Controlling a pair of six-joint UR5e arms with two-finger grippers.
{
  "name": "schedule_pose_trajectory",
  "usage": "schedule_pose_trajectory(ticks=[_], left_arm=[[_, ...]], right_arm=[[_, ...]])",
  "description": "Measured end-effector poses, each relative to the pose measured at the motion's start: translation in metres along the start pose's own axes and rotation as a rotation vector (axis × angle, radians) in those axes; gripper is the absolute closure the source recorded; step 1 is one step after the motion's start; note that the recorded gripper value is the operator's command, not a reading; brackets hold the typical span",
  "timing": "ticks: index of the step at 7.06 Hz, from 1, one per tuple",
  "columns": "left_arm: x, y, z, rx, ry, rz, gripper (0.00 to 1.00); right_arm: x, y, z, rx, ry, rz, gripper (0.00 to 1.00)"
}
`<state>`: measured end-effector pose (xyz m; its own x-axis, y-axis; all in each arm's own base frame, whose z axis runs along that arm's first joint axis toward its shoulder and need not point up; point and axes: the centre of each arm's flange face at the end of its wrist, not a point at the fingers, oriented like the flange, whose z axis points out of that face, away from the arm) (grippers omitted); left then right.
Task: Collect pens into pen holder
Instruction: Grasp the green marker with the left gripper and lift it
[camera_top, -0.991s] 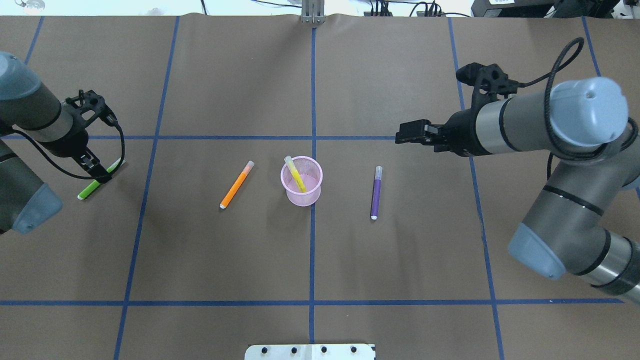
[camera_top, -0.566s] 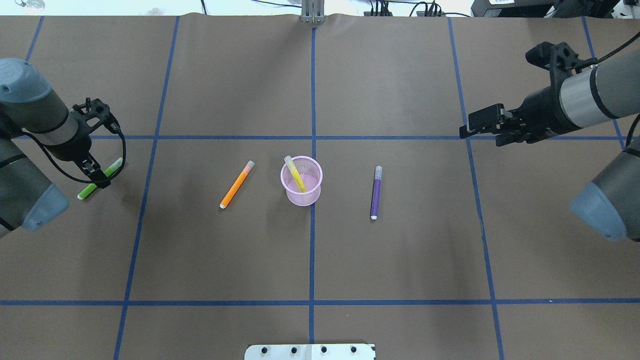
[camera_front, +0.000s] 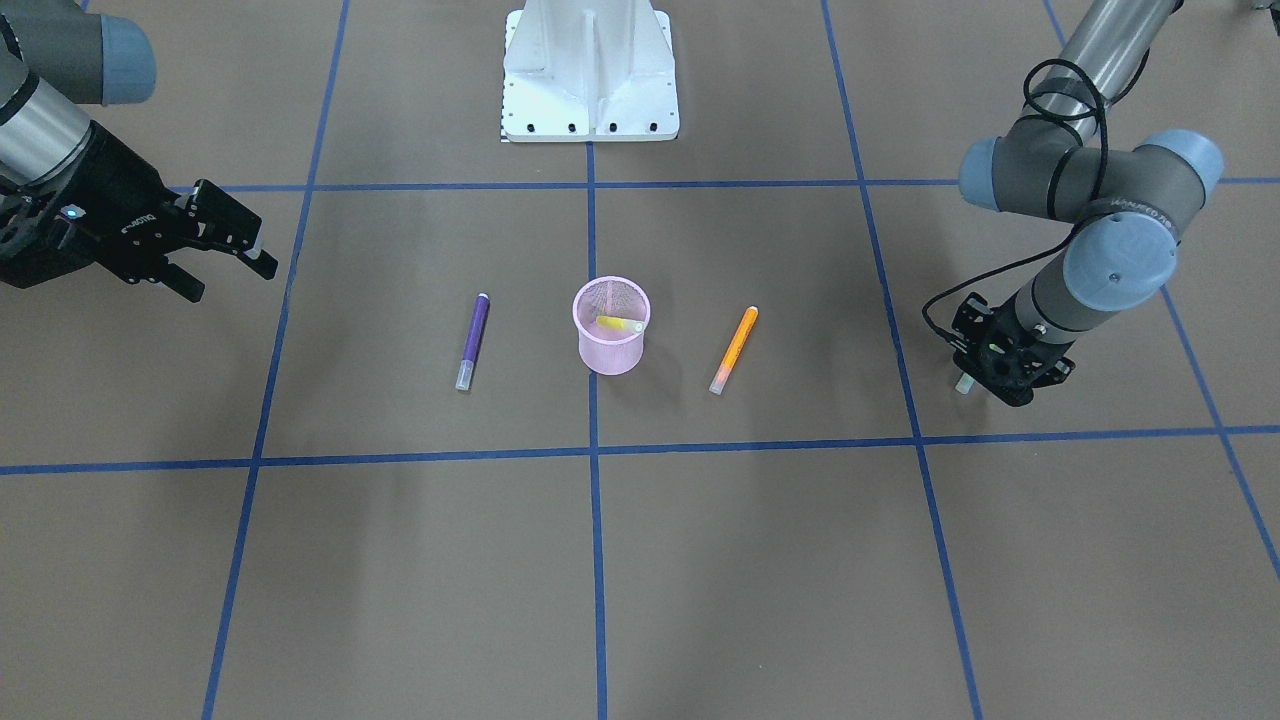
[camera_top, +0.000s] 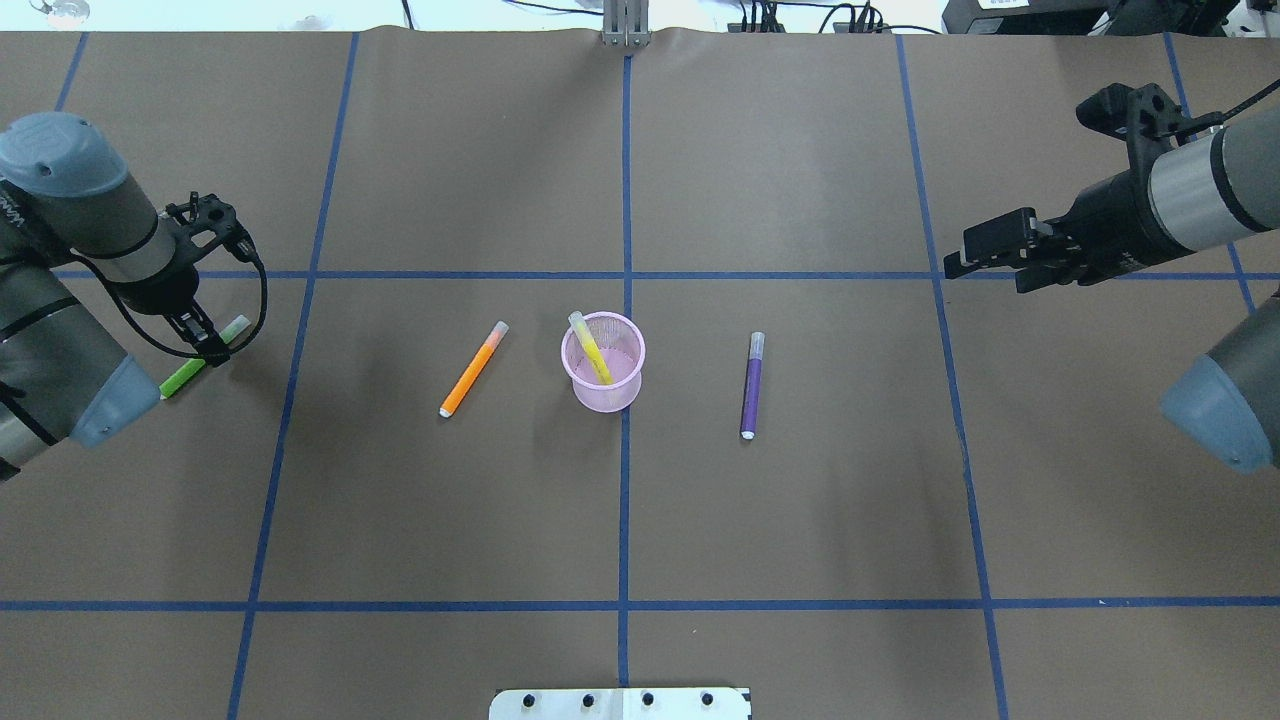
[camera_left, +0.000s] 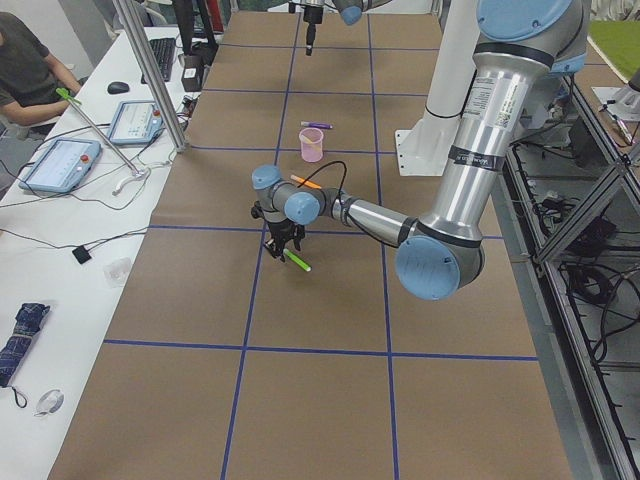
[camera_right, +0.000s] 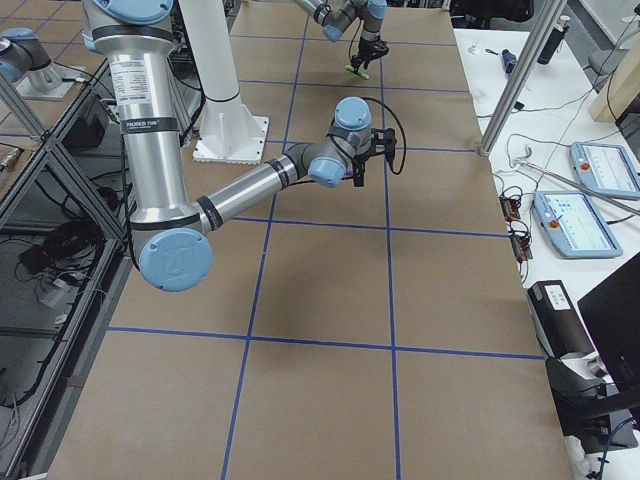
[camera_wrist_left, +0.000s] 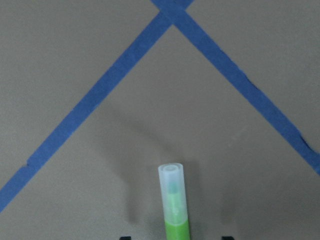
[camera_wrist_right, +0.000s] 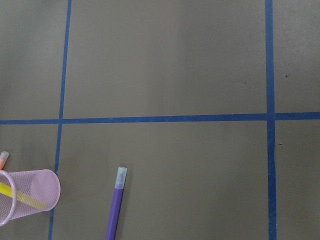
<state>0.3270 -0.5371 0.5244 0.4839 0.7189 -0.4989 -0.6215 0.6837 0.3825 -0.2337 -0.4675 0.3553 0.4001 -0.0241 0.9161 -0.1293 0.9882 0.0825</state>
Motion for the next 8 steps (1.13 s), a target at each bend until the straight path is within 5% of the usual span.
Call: schedule_pose_trajectory(ticks=[1, 6, 8], left_arm=[[-0.001, 0.000, 0.002, -0.004, 0.000, -0.001, 0.95], [0.007, -0.005, -0.007, 0.010, 0.038, -0.022, 1.00], [0.054, -0.056, -0.078, 0.150, 0.059, -0.107, 1.00]], right_arm=[[0.000, 0.000, 0.000, 0.000, 0.000, 0.001, 0.02], [0.000, -0.002, -0.001, 0.004, -0.001, 0.002, 0.02], [0.007, -0.006, -0.010, 0.015, 0.003, 0.014, 0.01]])
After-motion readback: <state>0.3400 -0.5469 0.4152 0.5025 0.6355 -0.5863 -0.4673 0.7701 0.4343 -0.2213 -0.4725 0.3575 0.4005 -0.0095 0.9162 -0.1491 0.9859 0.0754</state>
